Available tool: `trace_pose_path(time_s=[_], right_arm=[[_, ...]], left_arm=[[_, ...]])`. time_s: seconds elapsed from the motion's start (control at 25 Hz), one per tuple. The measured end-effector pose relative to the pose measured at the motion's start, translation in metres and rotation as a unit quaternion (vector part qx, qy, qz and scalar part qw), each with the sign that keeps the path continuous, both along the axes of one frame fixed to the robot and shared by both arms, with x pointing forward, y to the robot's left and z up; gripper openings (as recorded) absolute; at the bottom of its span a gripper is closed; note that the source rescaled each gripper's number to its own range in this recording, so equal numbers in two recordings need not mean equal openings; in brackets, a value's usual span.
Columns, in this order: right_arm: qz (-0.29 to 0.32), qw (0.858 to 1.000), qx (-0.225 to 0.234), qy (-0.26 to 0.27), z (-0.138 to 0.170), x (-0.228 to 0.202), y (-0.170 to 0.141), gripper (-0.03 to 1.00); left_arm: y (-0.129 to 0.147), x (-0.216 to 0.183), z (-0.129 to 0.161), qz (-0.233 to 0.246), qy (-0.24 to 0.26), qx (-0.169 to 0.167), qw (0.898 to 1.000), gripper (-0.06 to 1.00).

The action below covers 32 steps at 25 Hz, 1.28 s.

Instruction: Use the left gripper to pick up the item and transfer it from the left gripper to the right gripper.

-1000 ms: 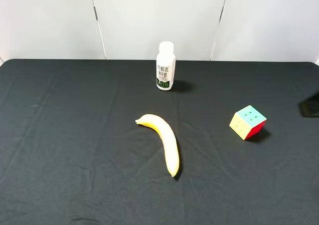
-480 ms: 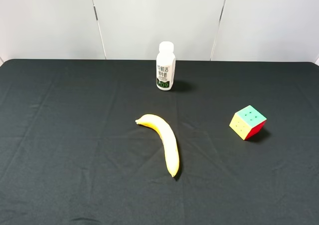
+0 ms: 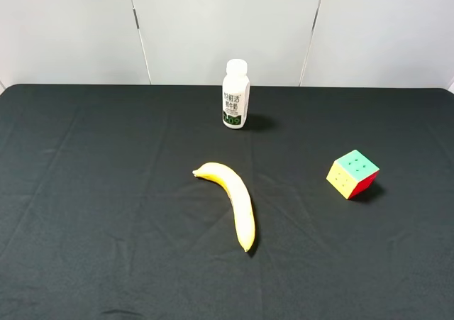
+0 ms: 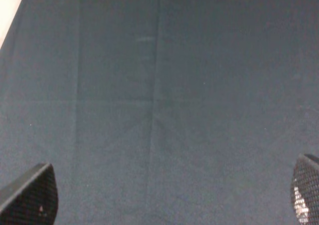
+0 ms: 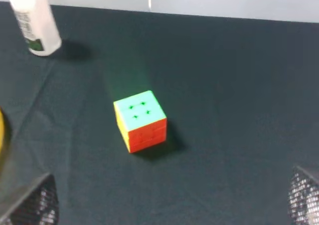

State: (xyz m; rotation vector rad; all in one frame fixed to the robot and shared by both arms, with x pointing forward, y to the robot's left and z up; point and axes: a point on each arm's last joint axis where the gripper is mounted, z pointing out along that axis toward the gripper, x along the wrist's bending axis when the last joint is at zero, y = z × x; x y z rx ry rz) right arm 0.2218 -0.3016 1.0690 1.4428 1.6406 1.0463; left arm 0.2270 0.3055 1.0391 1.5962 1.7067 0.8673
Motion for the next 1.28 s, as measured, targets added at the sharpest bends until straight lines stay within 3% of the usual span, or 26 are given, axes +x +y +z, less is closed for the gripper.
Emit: trace_pose_path(time_s=[0.12,0.88,1.28], right_arm=[[0.002,1.0,0.001,0.016,-0.01,0.006,0.001,0.99],[0.001,1.0,0.006,-0.006,-0.014,0.013,0.003,0.99],[-0.068,0.998,0.009,-0.006,-0.014,0.013,0.004,0.99]], left_arm=[[0.0,0.0,0.0,0.0,0.0,0.0,1.0,0.82],[0.0,0.0,0.0,0.0,0.0,0.0,1.0,0.81],[0.0,0.0,0.0,0.0,0.0,0.0,1.0,0.81]])
